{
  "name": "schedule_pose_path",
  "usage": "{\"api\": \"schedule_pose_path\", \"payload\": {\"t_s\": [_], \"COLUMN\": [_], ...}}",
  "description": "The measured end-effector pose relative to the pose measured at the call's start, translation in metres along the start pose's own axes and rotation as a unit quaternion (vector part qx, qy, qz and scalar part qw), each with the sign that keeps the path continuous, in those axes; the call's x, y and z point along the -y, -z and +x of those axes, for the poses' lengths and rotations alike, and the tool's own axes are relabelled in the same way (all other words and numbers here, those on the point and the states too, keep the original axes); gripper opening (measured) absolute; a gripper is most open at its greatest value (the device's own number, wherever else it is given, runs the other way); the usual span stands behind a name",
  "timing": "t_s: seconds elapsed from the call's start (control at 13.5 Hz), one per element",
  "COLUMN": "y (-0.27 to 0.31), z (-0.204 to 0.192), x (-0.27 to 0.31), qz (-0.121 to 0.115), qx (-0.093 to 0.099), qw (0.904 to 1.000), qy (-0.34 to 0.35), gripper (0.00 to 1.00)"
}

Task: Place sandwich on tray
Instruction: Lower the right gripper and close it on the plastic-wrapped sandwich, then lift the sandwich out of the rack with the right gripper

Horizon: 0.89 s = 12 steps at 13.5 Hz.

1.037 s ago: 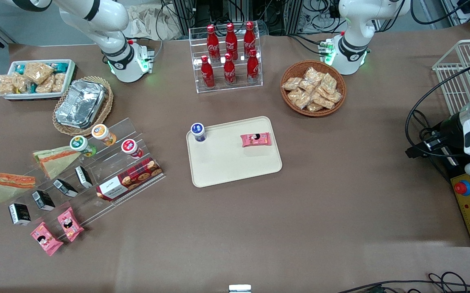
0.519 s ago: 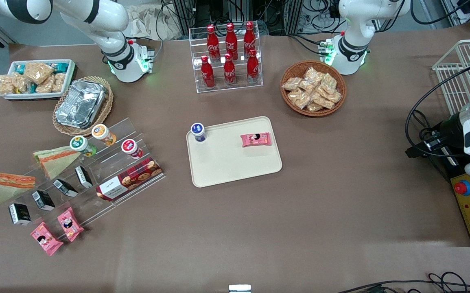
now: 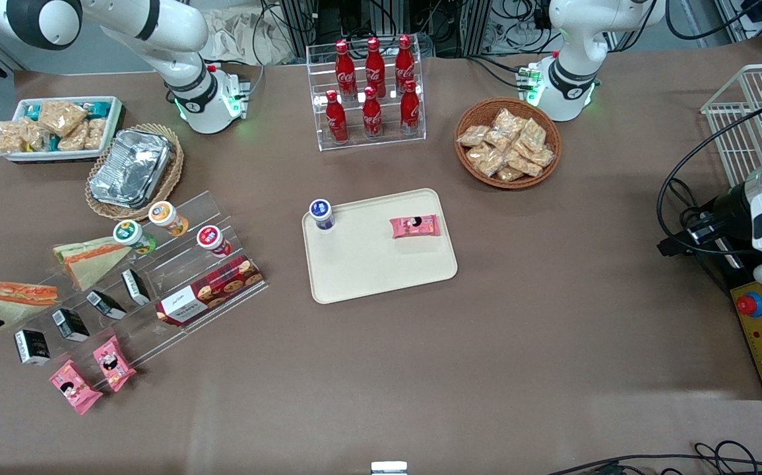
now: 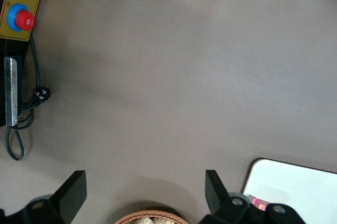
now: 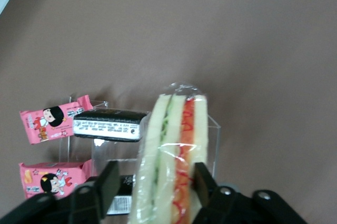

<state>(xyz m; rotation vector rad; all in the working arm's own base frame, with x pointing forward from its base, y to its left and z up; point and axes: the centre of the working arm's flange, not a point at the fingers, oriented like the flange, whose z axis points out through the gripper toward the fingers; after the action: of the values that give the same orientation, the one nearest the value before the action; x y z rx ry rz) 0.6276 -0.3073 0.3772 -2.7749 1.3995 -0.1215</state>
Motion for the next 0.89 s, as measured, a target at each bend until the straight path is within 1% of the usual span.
{"api": "schedule_pose_path", "payload": {"t_s": [0.07, 0.22, 0.3, 0.44, 0.52, 0.74, 0.89], "y": [0.0000, -0.0003, -0.0005, -0.0007, -0.0008, -0.0009, -0.0002], "z": [0.0007, 0.0007, 0.0006, 0.0006, 0.0007, 0.0012, 0.0030], "x": [-0.0015, -0.0016, -0.0016, -0.0017, -0.0018, -0.0029, -0.0057], "qz": [0.000, 0.002, 0.002, 0.002, 0.002, 0.003, 0.004], "qx": [0.000, 0.001, 0.002, 0.002, 0.002, 0.002, 0.002], "qw": [0.9999, 0.9997, 0.9996, 0.9995, 0.9994, 0.9988, 0.9988], "qy": [0.011, 0.026, 0.028, 0.033, 0.035, 0.049, 0.049], "gripper": [0.47, 0.31, 0.25, 0.22, 0.16, 0.13, 0.13]}}
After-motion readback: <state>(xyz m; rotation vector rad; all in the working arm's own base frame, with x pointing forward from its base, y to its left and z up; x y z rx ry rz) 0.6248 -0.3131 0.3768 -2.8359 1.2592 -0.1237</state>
